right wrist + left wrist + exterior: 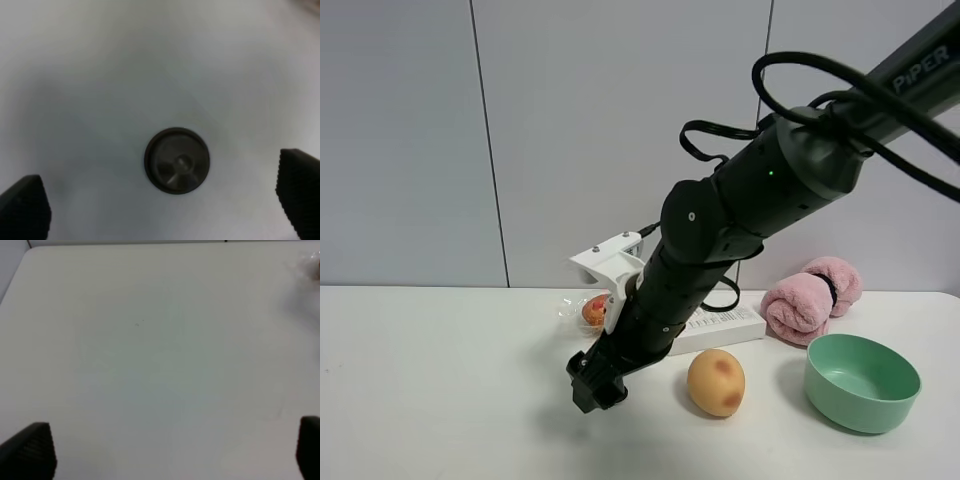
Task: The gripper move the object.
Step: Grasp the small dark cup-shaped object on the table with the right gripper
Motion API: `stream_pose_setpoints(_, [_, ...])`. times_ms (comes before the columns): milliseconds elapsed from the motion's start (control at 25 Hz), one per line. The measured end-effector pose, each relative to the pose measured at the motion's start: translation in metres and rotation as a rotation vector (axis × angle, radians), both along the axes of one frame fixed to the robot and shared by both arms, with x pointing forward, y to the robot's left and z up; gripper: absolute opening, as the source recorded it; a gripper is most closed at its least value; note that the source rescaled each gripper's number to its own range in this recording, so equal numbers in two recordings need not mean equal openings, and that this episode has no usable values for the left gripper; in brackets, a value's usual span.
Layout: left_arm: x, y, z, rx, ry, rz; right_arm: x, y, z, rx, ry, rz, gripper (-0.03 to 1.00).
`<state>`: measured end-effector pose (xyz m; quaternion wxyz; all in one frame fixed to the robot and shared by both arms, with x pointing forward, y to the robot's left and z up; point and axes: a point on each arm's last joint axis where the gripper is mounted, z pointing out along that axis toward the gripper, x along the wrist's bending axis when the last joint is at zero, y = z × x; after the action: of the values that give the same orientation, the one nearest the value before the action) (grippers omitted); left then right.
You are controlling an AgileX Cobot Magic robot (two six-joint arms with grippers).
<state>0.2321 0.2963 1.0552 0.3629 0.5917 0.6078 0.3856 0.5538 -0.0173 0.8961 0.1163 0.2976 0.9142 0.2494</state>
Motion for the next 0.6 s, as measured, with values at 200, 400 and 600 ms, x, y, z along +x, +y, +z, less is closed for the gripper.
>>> stream_pose_setpoints(200, [0.0, 0.0, 0.0, 0.0, 0.0, 0.0, 0.0003, 0.0002, -0.0012, 0.001, -0.002, -0.001, 0.8])
stream_pose_setpoints(400, [0.0, 0.0, 0.0, 0.0, 0.0, 0.0, 0.0019, 0.001, -0.006, 0.004, -0.01, -0.004, 0.75])
stream_pose_setpoints(600, [0.0, 0.0, 0.0, 0.0, 0.0, 0.0, 0.0054, 0.0019, -0.0053, 0.026, -0.044, -0.012, 0.74])
